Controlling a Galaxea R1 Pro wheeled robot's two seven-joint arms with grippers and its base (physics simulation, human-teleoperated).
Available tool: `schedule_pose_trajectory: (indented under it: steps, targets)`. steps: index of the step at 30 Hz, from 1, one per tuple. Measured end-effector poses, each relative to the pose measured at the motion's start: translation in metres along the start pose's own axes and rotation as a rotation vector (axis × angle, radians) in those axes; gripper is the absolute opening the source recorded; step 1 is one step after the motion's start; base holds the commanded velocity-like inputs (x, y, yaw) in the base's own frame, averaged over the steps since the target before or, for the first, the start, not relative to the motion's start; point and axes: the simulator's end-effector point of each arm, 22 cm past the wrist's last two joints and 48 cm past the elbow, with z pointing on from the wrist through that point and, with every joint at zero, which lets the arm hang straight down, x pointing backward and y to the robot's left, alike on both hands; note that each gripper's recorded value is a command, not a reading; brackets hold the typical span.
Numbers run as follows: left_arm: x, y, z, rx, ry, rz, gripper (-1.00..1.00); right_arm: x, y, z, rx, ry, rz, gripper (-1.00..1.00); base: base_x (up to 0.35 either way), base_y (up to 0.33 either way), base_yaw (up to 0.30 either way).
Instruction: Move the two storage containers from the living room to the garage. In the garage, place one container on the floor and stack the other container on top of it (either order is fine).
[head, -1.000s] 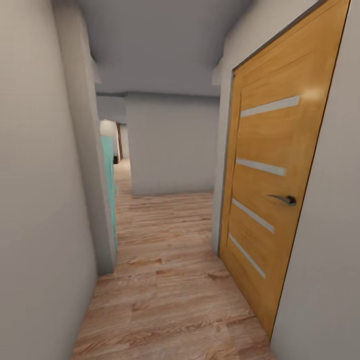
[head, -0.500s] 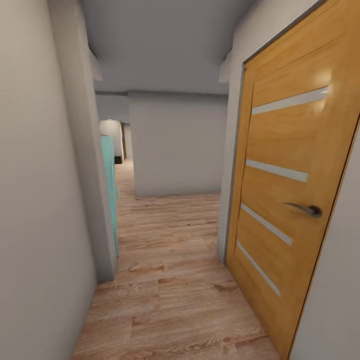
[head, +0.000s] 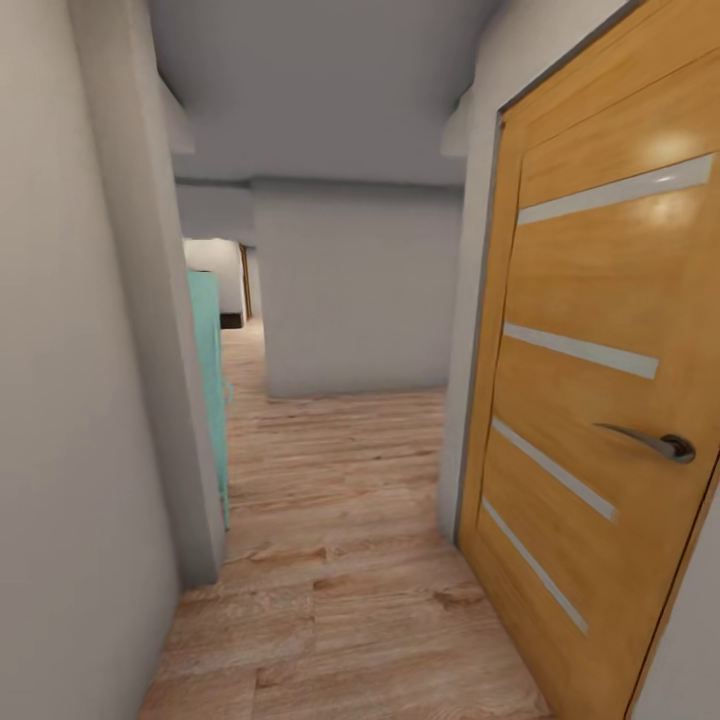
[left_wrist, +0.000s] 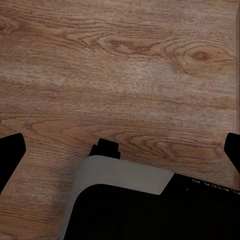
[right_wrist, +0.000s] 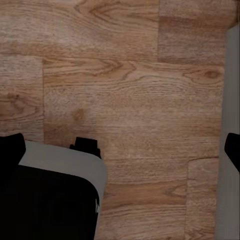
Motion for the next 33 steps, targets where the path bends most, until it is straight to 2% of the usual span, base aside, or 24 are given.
schedule_pose_trajectory:
  steps: [17,27,33]
  targets:
    - [0.0002,0.0002,0.0,-0.001,0.001,-0.001,1.0,0.0004,0.0045,-0.0004,-0.003,0.005,0.038,1.0,0.322,0.0,0.002]
    - [0.0001,0.0,0.0,0.0,0.0,0.0,1.0,0.0009,0.0022,-0.0002,0.0,0.005,0.036,1.0,0.322,0.0,0.196]
    - [0.0002,0.0,0.0,0.0,0.001,0.0,1.0,0.0009,0.0018,-0.0002,0.0,0.005,0.036,1.0,0.322,0.0,0.044]
